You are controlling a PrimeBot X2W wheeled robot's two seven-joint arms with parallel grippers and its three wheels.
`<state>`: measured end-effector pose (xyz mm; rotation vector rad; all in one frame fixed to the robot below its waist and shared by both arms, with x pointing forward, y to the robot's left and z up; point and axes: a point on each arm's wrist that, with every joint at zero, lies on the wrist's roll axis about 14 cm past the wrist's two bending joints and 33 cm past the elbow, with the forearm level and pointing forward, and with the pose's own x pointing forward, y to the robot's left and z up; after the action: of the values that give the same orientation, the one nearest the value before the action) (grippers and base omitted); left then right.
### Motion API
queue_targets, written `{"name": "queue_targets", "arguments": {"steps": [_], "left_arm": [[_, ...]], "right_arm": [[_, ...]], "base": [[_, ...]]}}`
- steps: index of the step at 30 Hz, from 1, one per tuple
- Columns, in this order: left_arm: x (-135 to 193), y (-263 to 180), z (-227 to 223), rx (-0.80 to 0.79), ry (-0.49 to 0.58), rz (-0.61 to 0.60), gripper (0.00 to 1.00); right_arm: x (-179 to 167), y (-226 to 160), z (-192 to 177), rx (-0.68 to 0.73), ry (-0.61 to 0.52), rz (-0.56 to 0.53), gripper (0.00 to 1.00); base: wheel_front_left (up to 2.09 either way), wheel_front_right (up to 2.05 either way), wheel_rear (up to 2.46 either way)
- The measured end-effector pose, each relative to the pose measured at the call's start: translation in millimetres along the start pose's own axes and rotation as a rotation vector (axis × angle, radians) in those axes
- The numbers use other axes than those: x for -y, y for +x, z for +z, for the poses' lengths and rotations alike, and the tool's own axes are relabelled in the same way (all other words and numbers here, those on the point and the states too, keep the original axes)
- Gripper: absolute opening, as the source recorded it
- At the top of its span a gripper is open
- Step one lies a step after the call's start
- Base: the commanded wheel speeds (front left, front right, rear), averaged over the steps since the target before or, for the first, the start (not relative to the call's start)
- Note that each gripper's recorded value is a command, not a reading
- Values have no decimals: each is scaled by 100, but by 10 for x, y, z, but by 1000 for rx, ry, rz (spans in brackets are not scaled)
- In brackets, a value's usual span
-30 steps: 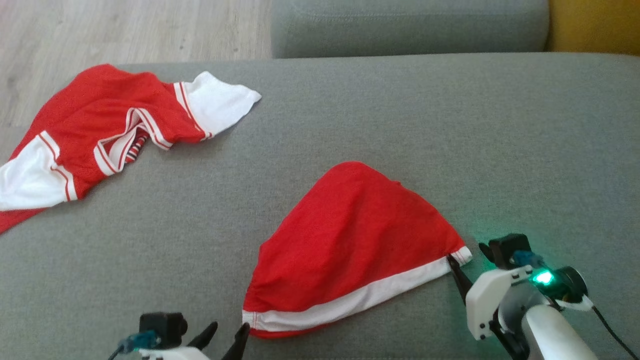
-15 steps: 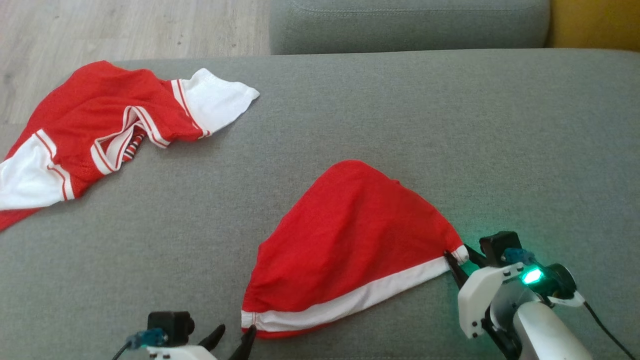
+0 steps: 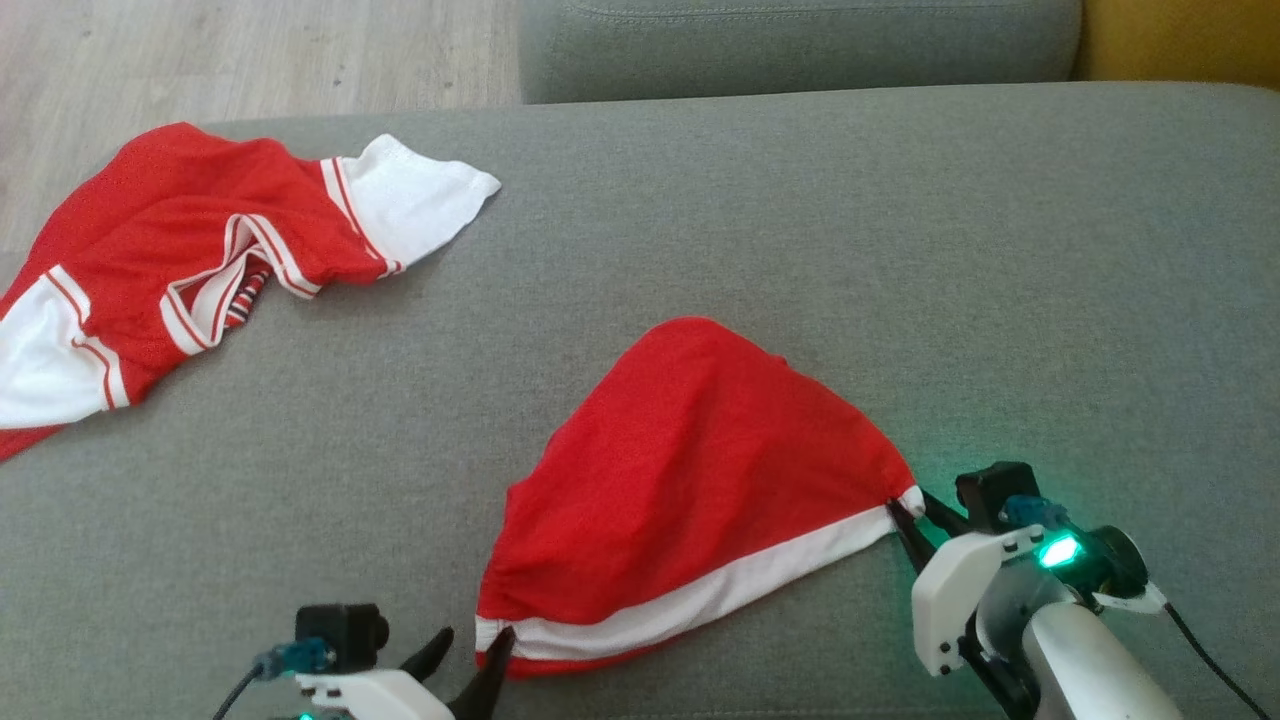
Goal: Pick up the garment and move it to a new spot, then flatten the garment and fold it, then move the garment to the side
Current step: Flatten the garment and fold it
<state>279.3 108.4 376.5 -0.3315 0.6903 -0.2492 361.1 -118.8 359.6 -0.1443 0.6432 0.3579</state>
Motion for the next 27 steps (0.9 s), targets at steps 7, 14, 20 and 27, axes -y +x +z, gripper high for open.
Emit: {"name": "queue_targets", "arguments": {"steps": [7, 14, 20, 27], "left_arm": [[61, 21, -103, -27, -11, -26, 100], [118, 54, -76, -19, 2, -52, 0], [307, -22, 215, 82, -11, -119, 0], [905, -543, 938, 269, -79, -382, 0]], "right_arm": [[0, -20, -10, 0, 6, -1, 32], [-15, -27, -4, 4, 10, 3, 0], [48, -142, 236, 105, 135, -9, 0], [410, -850, 1067, 400, 319, -10, 0]], "base": [[0, 0, 0], [0, 0, 0], [0, 0, 0], [0, 0, 0]]}}
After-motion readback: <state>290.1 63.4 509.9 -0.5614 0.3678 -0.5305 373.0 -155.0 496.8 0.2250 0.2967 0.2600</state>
